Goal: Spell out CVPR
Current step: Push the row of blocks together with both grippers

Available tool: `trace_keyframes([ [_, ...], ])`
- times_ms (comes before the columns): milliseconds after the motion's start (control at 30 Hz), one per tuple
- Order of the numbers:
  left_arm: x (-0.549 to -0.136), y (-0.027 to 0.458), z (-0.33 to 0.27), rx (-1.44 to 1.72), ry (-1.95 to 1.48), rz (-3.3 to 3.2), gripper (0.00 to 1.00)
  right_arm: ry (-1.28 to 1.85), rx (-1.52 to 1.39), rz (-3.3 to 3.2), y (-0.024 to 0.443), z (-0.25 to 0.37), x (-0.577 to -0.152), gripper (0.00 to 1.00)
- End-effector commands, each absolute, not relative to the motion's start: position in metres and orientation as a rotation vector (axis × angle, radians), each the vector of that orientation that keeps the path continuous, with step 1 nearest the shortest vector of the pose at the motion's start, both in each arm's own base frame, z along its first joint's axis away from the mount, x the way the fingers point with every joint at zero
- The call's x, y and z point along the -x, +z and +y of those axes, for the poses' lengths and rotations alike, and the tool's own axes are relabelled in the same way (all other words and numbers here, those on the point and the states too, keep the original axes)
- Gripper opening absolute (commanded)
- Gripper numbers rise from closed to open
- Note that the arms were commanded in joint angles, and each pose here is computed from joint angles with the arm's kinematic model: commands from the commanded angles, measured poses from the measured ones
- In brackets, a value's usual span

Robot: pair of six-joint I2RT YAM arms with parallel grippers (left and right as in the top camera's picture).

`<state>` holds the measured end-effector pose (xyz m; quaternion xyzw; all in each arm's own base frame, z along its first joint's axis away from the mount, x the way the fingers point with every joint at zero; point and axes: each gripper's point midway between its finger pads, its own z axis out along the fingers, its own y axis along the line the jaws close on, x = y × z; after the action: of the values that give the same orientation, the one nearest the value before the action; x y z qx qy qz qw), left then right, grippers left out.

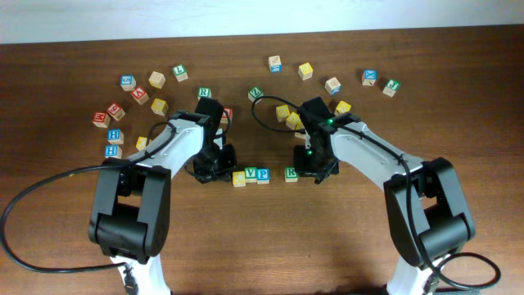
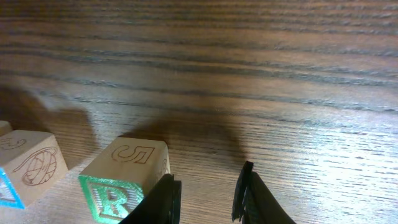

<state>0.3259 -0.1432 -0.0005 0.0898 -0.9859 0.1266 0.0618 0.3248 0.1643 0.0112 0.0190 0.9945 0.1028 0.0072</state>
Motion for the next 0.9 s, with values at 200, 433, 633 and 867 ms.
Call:
trace_keyframes([
  [200, -0.326, -0.004, -0.153, -0.273, 0.402, -2.973, 0.0, 0.35, -0.074, 3.15, -0.006, 0.174, -0.318, 0.23],
  [433, -0.326, -0.004, -0.158, -0.259, 0.413, -2.979, 0.0, 0.376, -0.048, 3.141, -0.005, 0.191, -0.315, 0.23],
  [633, -0.329, -0.004, -0.161, -0.255, 0.44, -2.984, 0.0, 0.389, -0.029, 3.136, -0.005, 0.195, -0.314, 0.23],
  [867, -0.329, -0.003, -0.163, -0.249, 0.449, -2.984, 0.0, 0.382, -0.03, 3.138, -0.005, 0.195, -0.314, 0.23],
])
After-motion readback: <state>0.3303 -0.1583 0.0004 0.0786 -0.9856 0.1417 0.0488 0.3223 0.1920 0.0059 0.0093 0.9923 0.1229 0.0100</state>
